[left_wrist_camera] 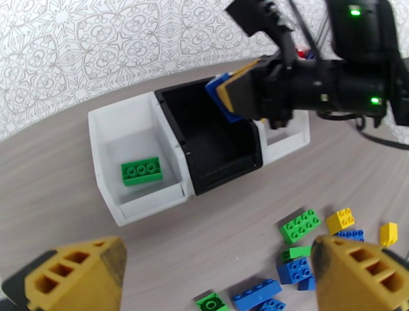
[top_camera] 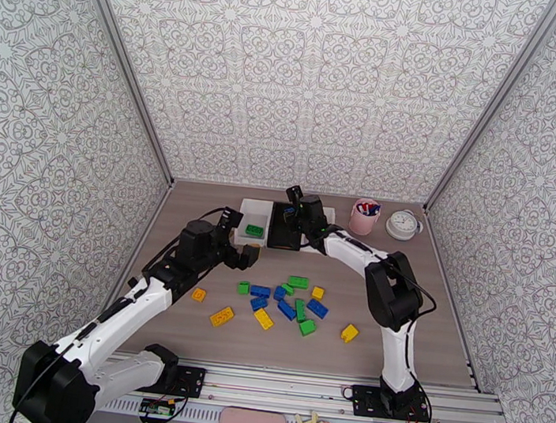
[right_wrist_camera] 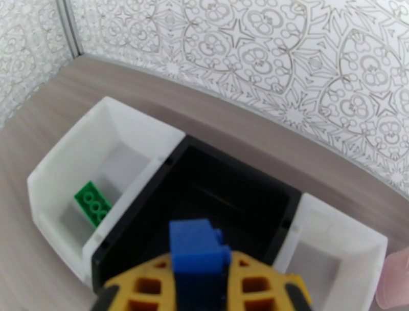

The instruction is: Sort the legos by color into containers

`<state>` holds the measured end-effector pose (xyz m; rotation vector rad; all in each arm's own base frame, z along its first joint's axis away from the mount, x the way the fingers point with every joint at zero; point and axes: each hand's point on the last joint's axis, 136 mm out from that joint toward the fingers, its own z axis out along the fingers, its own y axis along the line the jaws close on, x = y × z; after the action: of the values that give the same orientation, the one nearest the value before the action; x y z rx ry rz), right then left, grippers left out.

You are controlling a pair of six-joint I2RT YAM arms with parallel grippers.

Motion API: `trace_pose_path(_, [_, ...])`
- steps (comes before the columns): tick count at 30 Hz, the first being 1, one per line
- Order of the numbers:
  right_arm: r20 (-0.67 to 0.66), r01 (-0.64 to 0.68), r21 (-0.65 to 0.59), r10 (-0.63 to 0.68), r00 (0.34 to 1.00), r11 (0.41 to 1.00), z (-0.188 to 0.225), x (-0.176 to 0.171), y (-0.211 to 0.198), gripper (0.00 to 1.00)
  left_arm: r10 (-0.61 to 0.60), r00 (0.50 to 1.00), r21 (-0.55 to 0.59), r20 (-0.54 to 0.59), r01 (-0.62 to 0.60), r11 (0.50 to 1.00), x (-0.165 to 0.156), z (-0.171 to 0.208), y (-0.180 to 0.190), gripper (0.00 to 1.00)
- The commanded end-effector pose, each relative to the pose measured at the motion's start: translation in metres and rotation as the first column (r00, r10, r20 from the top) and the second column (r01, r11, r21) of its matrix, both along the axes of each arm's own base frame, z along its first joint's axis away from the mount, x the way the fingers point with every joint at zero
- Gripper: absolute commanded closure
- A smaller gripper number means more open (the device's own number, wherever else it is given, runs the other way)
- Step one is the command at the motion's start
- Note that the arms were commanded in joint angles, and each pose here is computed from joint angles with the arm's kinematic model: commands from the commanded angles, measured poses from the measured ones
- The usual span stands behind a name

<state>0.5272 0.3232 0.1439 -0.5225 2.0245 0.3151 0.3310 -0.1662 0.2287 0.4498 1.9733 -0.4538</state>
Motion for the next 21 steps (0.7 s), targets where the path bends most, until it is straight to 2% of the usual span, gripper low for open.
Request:
trace_pose_path(1, [0.025, 0.035, 0.014, -0.035, 0.999, 0.999, 0.005, 0.018, 0.002, 0.9, -0.005, 0.999, 0.031, 0.039, 0.004, 1.0, -0.001, 0.002, 0.001, 0.0])
trace_pose_path(7, [0.022, 0.028, 0.01, -0.028, 0.999, 1.0, 0.005, 0.026, 0.006, 0.81, -0.004, 0.999, 0.031, 0.039, 0.003, 1.0, -0.001, 0.001, 0.001, 0.0])
trace_pose_path(11, [0.037, 0.007, 0.028, -0.008, 0.999, 1.0, 0.024, 0.02, 0.005, 0.57, 0.037, 0.999, 0.03, 0.013, -0.037, 0.999, 0.001, -0.002, 0.007, 0.0])
trace_pose_path(15, [0.08, -0.05, 0.04, 0.047, 0.996, 0.998, 0.045, 0.004, 0.003, 0.25, 0.089, 0.996, 0.005, -0.022, -0.089, 0.996, 0.003, -0.008, 0.011, 0.0])
trace_pose_path(17, [0.115, -0.077, 0.051, 0.071, 0.991, 0.996, 0.056, -0.006, 0.002, 0.18, 0.122, 0.992, -0.004, -0.043, -0.122, 0.992, 0.004, -0.011, 0.013, 0.0])
trace_pose_path(21, [0.174, -0.167, 0.063, 0.154, 0.973, 0.984, 0.074, -0.034, 0.0, 0.12, 0.218, 0.967, 0.001, -0.132, -0.22, 0.975, 0.003, -0.027, 0.022, 0.0])
